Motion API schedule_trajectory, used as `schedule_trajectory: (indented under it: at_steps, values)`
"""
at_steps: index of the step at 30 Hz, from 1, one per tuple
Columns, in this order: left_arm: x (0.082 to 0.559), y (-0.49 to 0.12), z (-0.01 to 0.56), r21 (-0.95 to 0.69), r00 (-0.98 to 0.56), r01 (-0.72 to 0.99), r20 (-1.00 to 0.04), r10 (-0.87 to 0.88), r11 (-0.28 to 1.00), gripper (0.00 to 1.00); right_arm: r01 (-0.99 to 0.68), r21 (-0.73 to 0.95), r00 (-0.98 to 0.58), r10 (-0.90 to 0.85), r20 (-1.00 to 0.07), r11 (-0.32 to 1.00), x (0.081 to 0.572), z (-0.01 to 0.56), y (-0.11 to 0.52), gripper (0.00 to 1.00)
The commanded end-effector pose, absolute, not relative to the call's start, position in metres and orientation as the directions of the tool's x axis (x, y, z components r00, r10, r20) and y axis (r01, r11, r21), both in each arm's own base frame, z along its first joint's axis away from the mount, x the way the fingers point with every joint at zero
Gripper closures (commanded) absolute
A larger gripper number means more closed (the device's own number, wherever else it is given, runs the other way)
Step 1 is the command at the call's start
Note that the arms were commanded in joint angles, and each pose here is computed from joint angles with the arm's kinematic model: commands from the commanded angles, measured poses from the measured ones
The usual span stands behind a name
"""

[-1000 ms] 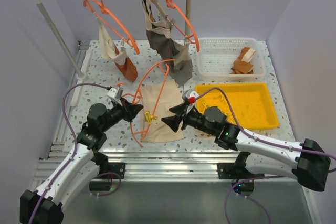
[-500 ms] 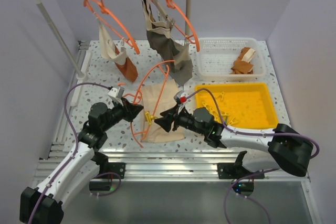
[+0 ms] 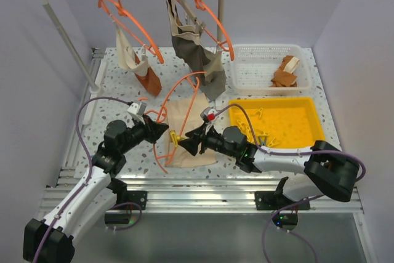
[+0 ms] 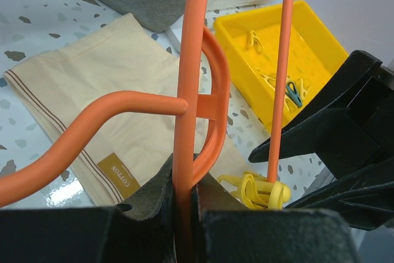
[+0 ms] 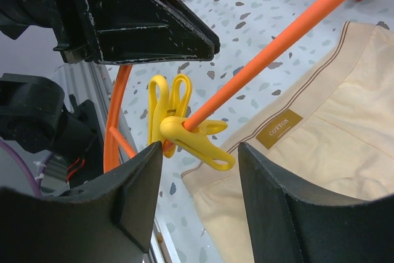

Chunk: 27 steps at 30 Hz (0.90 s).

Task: Clip the underwear to the hanger
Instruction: Adjust the clamp on the hanger.

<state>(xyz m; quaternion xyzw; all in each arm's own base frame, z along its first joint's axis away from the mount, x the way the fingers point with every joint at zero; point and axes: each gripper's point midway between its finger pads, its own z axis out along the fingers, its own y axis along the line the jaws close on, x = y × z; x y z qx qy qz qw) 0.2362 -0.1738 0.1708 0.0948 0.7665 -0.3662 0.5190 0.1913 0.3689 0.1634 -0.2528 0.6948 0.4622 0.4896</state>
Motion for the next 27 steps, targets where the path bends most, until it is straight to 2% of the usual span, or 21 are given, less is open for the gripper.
schedule_trajectory:
  at_steps: [1, 5, 12, 15, 27]
  values:
    - [0.236, -0.181, 0.186, -0.451, -0.398, 0.579, -0.883, -0.248, 0.679, 1.0, -0.836, 0.372, -0.331, 0.171, -0.928, 0.404, 0.196, 0.196, 0.382, 0.44]
    - [0.235, -0.182, 0.186, -0.455, -0.402, 0.586, -0.882, -0.247, 0.67, 1.0, -0.829, 0.362, -0.318, 0.173, -0.932, 0.427, 0.201, 0.193, 0.383, 0.45]
    - [0.233, -0.184, 0.186, -0.454, -0.404, 0.594, -0.882, -0.241, 0.665, 1.0, -0.795, 0.318, -0.266, 0.175, -0.948, 0.517, 0.218, 0.189, 0.375, 0.61]
    - [0.233, -0.184, 0.186, -0.453, -0.404, 0.596, -0.883, -0.239, 0.663, 1.0, -0.779, 0.278, -0.228, 0.16, -0.96, 0.562, 0.225, 0.19, 0.368, 0.63]
    - [0.231, -0.187, 0.186, -0.452, -0.41, 0.611, -0.883, -0.229, 0.649, 1.0, -0.664, 0.104, -0.051, 0.094, -0.994, 0.74, 0.267, 0.23, 0.346, 0.62]
